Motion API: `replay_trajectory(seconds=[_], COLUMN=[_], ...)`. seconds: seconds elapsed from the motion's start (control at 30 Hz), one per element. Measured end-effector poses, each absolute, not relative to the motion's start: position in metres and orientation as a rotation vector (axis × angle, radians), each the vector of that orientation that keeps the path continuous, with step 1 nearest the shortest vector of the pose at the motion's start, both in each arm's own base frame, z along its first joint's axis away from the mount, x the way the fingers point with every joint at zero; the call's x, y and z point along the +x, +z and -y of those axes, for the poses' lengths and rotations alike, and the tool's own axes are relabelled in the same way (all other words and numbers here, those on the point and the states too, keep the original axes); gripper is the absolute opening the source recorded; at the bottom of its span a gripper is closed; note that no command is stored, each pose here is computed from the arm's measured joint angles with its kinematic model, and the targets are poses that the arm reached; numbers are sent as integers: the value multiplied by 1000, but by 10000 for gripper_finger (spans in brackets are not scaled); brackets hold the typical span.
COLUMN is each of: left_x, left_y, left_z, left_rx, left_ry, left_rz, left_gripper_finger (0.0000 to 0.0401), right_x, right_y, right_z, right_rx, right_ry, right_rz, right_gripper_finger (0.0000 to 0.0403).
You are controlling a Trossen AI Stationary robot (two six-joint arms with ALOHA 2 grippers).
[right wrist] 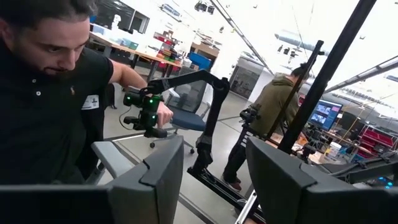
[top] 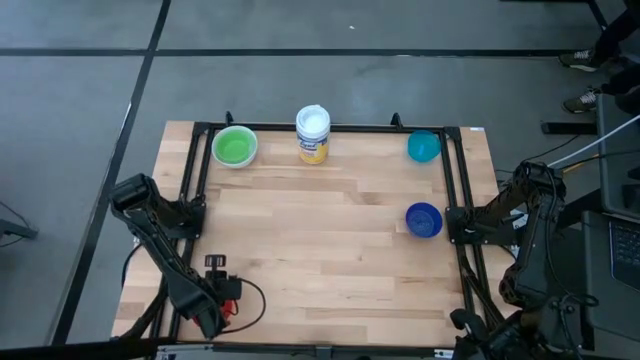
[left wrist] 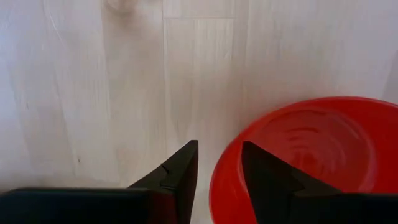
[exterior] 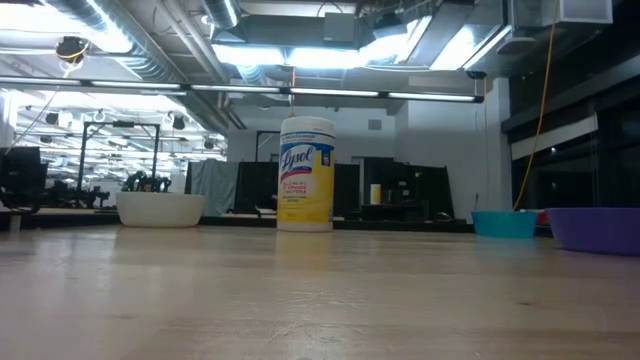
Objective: Nest bowls inside each other
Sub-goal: Stack the red bowl on the green bowl
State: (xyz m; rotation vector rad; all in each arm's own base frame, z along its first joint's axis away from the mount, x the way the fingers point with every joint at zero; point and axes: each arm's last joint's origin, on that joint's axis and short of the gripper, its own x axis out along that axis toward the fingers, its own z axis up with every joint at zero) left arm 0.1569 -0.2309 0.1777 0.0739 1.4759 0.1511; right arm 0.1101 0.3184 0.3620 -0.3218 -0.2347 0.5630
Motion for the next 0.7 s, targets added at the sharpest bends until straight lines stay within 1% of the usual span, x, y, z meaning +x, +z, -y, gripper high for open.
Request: replay_trajectory(seconds=[0.07,0.13,0.2,0.23,0.33,0.43,0.57,0.7], left_x=[157,157,157,158,168,188,218,231], left_y=[175,171,166,164,161,164,193,231], left_z=[230,226,220,218,210,193,152,90], left_rx=[71,49,22,21,-19,-98,-175,-278], left_ry=[154,198,255,268,287,333,420,589], left_rz=[-1476,-1478,-1480,-1473,-1397,-1282,-1073,-897], left_gripper_finger=[123,124,114,99,27,8,3,3], right_x=[110,110,110,110,110,110,110,110], right_y=[362,362,362,362,362,362,359,357], right_z=[-318,-318,-318,-319,-319,-319,-319,-320], right_rx=[-322,-322,-322,-322,-322,-323,-345,-370], right_ry=[563,563,563,563,563,563,571,614], right_rz=[235,235,235,234,234,234,221,216], right_gripper_finger=[177,175,174,174,175,175,172,172])
